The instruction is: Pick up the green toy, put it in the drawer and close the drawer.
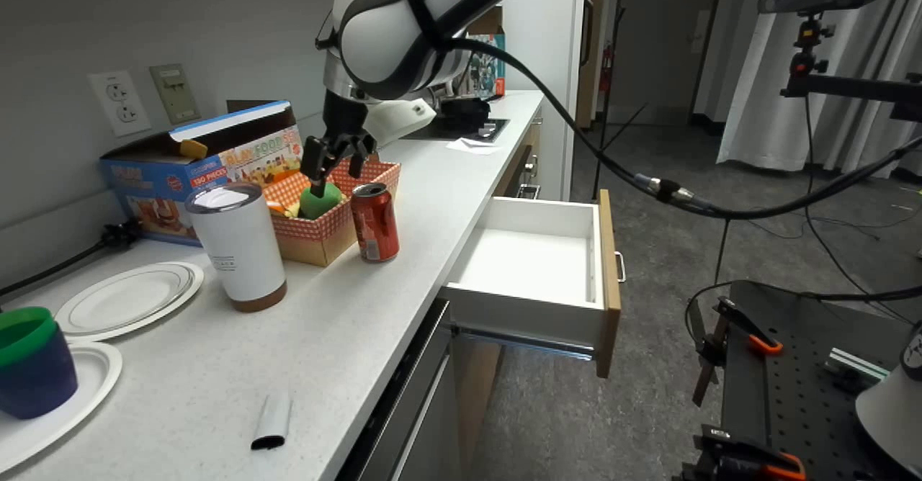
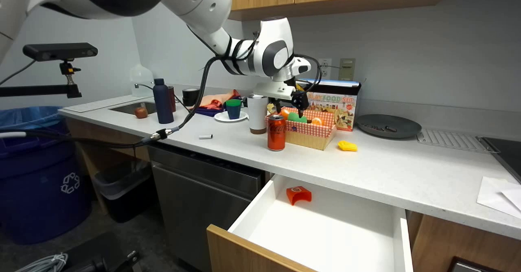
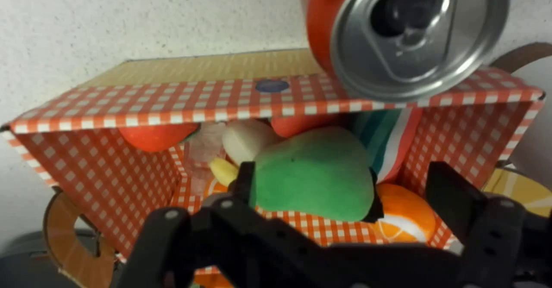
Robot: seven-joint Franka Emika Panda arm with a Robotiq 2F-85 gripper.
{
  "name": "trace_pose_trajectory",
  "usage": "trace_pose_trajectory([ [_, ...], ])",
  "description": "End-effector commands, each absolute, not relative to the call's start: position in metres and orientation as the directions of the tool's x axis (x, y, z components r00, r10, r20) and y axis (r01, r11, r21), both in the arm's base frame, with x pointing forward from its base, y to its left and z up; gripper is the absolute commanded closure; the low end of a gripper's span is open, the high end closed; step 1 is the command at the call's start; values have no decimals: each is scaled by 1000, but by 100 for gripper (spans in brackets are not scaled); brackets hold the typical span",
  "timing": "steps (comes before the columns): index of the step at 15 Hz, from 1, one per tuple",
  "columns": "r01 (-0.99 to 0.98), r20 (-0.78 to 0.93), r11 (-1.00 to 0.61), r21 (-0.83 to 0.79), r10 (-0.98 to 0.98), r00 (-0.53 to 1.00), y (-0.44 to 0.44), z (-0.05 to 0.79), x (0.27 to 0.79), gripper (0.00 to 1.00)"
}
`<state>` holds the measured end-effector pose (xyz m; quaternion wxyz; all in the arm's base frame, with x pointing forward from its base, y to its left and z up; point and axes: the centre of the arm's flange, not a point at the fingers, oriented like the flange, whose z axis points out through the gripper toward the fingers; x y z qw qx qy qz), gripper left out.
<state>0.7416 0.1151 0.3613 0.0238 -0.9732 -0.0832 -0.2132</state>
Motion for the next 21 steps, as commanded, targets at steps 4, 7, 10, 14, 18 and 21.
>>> trace_pose_trajectory([
  [4, 155, 466, -988, -3, 136, 874, 113, 357, 800, 0],
  [7, 157, 455, -987, -17, 132, 881, 118, 341, 809, 0],
  [10, 162, 446, -987, -17, 138, 885, 124, 329, 813, 2],
  [14, 139, 454, -990, -17, 116, 883, 121, 333, 814, 37],
  [18, 102, 463, -995, -17, 83, 882, 110, 350, 808, 68],
  [21, 68, 457, -998, -10, 56, 888, 104, 374, 795, 89],
])
